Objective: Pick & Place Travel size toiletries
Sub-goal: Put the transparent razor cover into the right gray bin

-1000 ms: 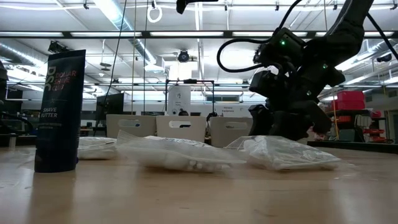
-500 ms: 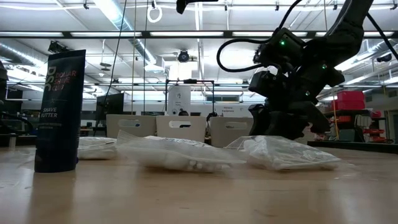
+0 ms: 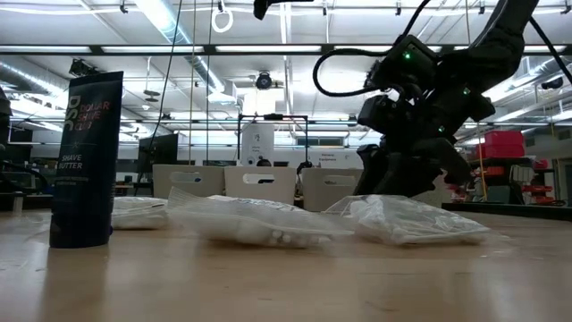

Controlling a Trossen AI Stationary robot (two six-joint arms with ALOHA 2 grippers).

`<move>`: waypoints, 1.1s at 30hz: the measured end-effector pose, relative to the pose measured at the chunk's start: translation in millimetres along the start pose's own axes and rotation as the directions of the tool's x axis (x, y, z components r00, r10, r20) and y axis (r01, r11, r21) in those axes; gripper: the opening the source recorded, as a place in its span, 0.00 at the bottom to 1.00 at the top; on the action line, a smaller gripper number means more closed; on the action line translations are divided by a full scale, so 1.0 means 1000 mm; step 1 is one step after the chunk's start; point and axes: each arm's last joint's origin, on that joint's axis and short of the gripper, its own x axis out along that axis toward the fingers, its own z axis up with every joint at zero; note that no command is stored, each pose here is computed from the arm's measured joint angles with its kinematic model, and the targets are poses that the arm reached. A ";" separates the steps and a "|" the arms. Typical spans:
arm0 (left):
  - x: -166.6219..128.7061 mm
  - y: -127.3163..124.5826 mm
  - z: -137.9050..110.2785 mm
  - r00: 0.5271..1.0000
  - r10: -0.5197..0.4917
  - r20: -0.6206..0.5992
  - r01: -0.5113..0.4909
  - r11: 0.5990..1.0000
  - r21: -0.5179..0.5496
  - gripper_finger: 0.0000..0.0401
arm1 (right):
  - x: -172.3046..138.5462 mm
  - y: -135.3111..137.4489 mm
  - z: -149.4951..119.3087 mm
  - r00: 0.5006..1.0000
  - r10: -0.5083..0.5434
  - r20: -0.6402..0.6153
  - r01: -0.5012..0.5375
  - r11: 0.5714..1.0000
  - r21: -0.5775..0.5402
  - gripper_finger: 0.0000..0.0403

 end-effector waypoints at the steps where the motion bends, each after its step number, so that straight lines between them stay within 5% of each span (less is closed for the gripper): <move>1: 0.000 0.000 0.000 1.000 0.000 0.001 0.000 1.000 -0.001 0.06 | -0.002 0.000 0.002 1.000 -0.003 0.010 0.003 1.000 -0.001 0.52; 10: 0.000 0.000 0.000 1.000 0.000 0.002 0.000 1.000 -0.003 0.06 | -0.024 -0.003 0.018 0.994 -0.032 0.109 0.033 0.999 -0.010 0.50; 17: 0.000 0.000 0.001 1.000 0.000 0.007 0.000 1.000 -0.003 0.06 | -0.045 -0.010 0.030 0.965 -0.207 0.161 0.215 0.976 -0.034 0.53; 26: 0.000 0.000 0.001 1.000 -0.003 0.012 0.004 1.000 -0.009 0.06 | -0.062 -0.019 0.035 0.859 -0.496 0.125 0.510 0.850 -0.133 0.49; 33: 0.000 0.000 0.003 1.000 -0.003 0.028 0.004 1.000 -0.004 0.06 | -0.065 -0.028 0.032 0.765 -0.642 0.056 0.640 0.748 -0.172 0.50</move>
